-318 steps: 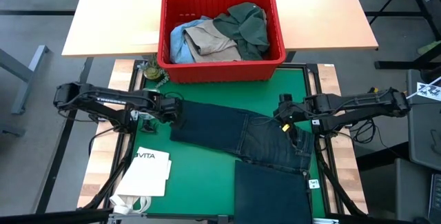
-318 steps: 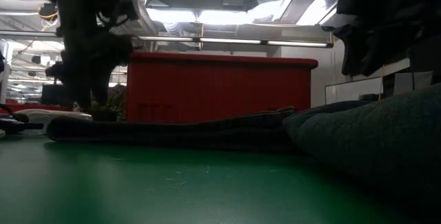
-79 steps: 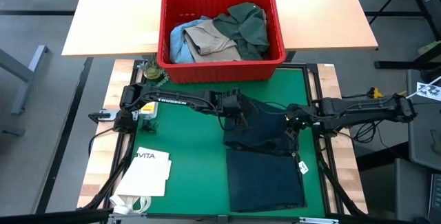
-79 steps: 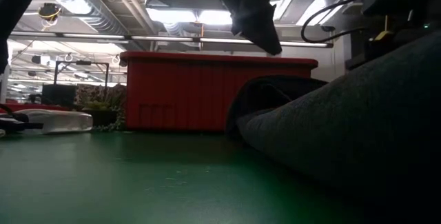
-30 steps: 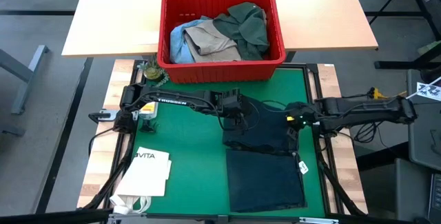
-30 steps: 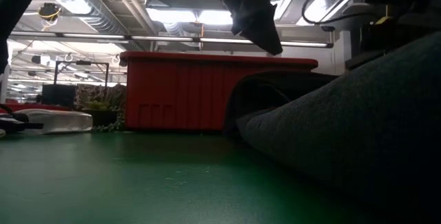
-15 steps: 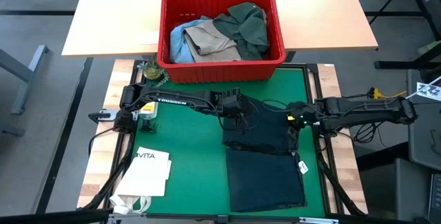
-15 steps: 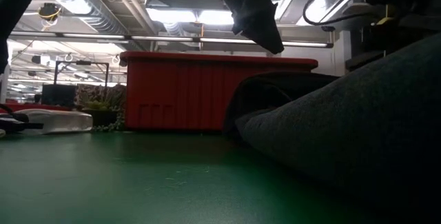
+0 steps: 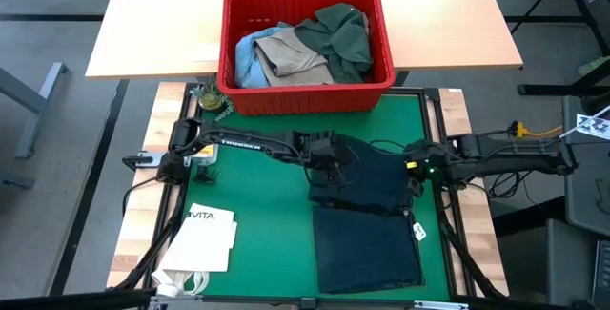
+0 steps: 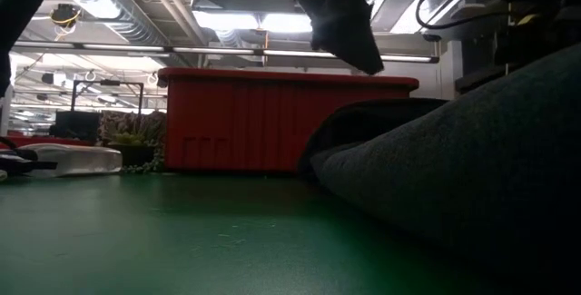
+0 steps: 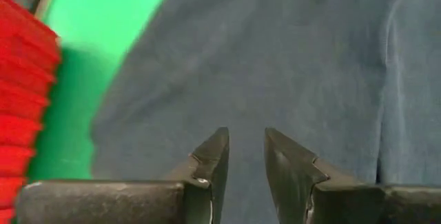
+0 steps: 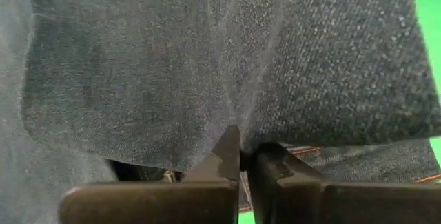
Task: Fold Laundry from Bin
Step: Fold the dark blue pants
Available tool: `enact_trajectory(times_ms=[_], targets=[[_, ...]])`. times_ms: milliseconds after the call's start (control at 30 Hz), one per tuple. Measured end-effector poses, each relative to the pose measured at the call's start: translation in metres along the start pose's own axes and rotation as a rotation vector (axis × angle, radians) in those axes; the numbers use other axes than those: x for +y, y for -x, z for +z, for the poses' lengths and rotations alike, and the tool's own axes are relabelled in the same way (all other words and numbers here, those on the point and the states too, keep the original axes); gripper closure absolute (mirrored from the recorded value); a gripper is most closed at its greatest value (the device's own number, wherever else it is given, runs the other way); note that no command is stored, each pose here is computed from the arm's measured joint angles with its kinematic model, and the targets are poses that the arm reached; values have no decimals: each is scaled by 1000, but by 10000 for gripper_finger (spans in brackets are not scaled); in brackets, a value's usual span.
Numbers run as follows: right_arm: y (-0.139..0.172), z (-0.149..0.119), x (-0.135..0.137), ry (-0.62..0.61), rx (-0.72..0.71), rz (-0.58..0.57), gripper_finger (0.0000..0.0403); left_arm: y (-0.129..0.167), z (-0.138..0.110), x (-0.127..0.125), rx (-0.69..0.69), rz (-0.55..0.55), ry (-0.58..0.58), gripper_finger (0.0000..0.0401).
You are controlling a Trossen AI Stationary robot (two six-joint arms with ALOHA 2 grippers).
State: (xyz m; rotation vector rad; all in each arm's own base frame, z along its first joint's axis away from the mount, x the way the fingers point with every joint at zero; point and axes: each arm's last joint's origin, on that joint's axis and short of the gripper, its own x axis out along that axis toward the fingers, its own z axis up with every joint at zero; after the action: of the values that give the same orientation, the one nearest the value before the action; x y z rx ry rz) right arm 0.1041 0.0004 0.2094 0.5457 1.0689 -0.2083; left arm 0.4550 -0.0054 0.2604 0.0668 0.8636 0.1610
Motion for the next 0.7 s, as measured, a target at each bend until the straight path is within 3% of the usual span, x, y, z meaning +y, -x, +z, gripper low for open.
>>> enact_trajectory(times_ms=[300,467,700], targets=[[0,-2,2,64,42,64,391,-24,-19,-24,123,-21,-57,313],[8,-1,5,104,66,105,395,-20,-15,-29,79,4,-62,313],[19,2,5,78,44,24,397,-23,-16,-30,92,-31,-35,313]])
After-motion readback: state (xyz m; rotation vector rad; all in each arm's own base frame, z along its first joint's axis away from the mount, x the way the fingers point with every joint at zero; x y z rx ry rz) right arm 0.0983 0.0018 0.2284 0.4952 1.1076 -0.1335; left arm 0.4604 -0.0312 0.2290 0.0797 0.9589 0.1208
